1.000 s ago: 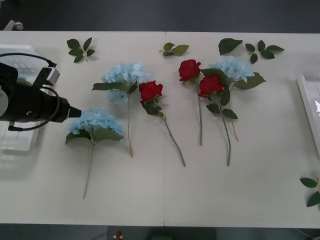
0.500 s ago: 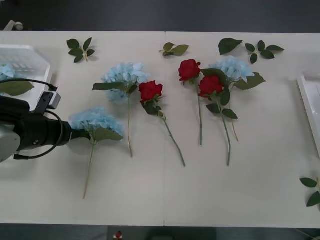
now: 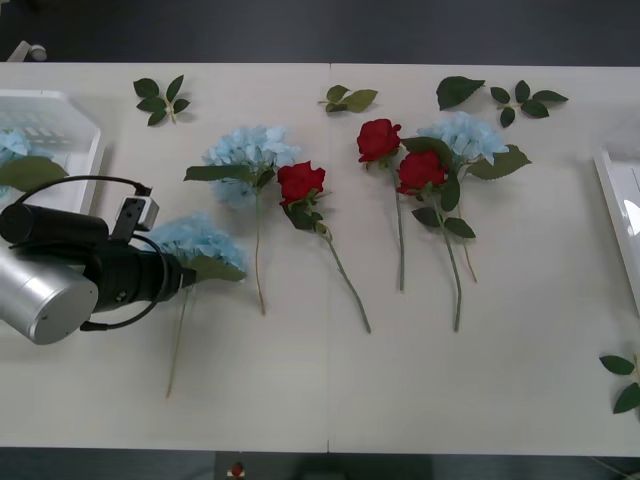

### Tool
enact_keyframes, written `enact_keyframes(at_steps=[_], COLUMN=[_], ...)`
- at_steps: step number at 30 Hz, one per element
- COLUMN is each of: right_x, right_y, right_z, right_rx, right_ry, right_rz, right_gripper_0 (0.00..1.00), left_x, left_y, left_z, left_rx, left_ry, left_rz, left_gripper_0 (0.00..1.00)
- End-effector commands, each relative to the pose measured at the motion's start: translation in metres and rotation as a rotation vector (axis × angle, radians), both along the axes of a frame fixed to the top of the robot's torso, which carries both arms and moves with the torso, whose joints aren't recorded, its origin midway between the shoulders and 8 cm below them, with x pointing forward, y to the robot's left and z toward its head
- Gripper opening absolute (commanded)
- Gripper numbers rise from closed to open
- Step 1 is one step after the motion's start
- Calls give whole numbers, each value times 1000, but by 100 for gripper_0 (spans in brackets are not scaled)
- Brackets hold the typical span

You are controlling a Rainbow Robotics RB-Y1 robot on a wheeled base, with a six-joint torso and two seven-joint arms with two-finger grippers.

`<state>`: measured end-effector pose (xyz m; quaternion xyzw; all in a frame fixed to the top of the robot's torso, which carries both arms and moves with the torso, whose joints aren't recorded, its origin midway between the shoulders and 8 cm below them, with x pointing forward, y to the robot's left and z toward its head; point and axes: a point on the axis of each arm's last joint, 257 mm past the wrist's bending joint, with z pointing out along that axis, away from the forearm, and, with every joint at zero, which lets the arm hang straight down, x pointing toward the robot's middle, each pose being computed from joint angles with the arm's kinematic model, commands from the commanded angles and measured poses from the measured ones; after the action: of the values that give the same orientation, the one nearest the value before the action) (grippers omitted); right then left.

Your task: Put the red flowers into the right box and the blue flowers into the left box

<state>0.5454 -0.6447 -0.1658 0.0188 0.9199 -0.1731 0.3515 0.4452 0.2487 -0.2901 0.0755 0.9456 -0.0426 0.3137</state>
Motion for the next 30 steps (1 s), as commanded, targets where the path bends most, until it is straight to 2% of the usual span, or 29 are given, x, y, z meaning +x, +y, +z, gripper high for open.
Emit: enact_keyframes(at_steps=[1,10,24,30], right_x=[17,20,36,46], right_y=[30,126,274,322], right_z=[9,2,-38,-45], right_rx=[78,355,428,464], right_ry=[-28,9,53,64], right_rz=[4,-101,-164,-139], right_gripper_0=[100,100,100,100], left_x=[3,14,45,47], left_y=[1,-2,-12,-7], left_z=[2,-20,-29,-34], left_rx=[71,72,86,105], left_ry=[-28,-5,1,1], left_rz=[-37,-6,16,17], left_gripper_0=[100,100,100,100])
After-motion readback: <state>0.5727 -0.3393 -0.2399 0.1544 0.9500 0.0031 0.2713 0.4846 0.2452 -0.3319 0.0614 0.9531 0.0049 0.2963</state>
